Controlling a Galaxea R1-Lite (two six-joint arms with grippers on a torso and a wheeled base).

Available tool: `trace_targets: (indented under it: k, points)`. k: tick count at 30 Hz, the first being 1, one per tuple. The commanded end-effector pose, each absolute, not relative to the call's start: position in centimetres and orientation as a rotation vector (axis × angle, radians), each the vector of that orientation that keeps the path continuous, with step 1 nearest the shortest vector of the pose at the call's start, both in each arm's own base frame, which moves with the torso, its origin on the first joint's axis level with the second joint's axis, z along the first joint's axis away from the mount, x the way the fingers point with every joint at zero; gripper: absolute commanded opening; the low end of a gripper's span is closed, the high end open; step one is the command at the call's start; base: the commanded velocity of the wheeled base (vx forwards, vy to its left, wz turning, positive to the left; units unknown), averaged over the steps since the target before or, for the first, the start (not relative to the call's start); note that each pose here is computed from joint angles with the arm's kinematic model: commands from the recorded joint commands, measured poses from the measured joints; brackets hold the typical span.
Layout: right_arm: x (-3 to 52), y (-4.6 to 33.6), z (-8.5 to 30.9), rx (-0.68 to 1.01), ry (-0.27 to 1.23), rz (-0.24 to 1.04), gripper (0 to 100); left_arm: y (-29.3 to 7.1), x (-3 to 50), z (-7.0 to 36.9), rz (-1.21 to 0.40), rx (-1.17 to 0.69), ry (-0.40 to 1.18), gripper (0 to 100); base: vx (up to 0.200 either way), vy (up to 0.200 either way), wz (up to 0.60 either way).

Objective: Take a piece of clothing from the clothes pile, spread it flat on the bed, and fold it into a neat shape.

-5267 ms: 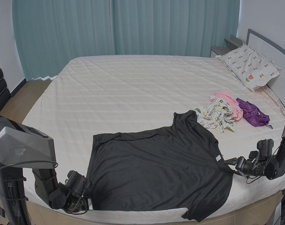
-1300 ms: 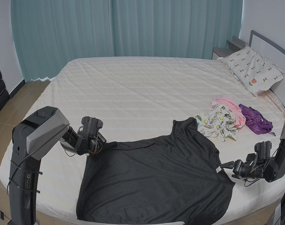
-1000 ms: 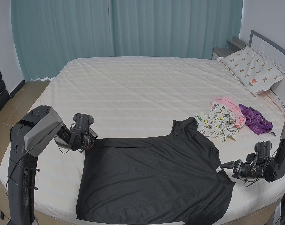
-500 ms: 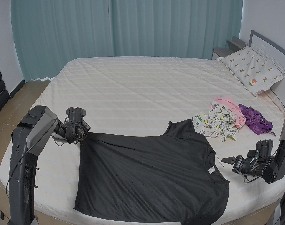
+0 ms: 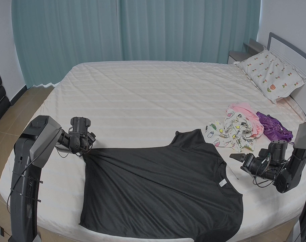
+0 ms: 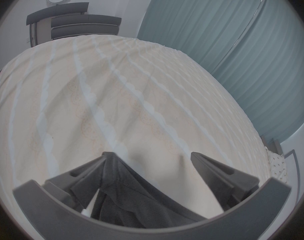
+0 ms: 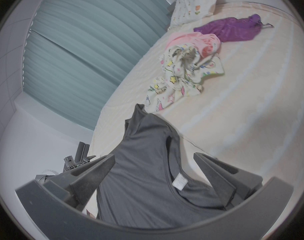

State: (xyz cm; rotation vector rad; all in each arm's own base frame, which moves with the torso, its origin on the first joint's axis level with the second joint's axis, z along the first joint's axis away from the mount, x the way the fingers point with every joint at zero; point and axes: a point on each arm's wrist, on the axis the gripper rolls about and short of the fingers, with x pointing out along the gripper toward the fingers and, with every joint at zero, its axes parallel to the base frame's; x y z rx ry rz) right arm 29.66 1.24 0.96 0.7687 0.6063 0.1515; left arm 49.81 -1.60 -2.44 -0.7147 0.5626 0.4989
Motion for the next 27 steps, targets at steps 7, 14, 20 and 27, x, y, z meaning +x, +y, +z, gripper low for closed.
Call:
trace_targets:
  k: [7, 14, 20, 27]
  points:
    - [37.9, 6.6, -0.3, 0.687, 0.598, 0.116, 100, -1.0, 48.1, 1.2, 0.419, -0.786, 0.592, 100, 0.000, 0.000, 0.00]
    - [41.2, 8.3, -0.9, 0.668, 0.599, 0.138, 100, -1.2, 48.0, 2.1, 0.405, -0.807, 0.580, 100, 0.000, 0.000, 0.00]
    - [43.8, 8.7, -1.7, 0.597, 0.602, 0.152, 100, -1.4, 48.1, 2.2, 0.400, -0.806, 0.580, 100, 0.000, 0.000, 0.00]
    - [46.7, 9.4, -3.0, 0.480, 0.607, 0.175, 100, -2.0, 48.0, 2.1, 0.392, -0.801, 0.585, 100, 0.000, 0.000, 0.00]
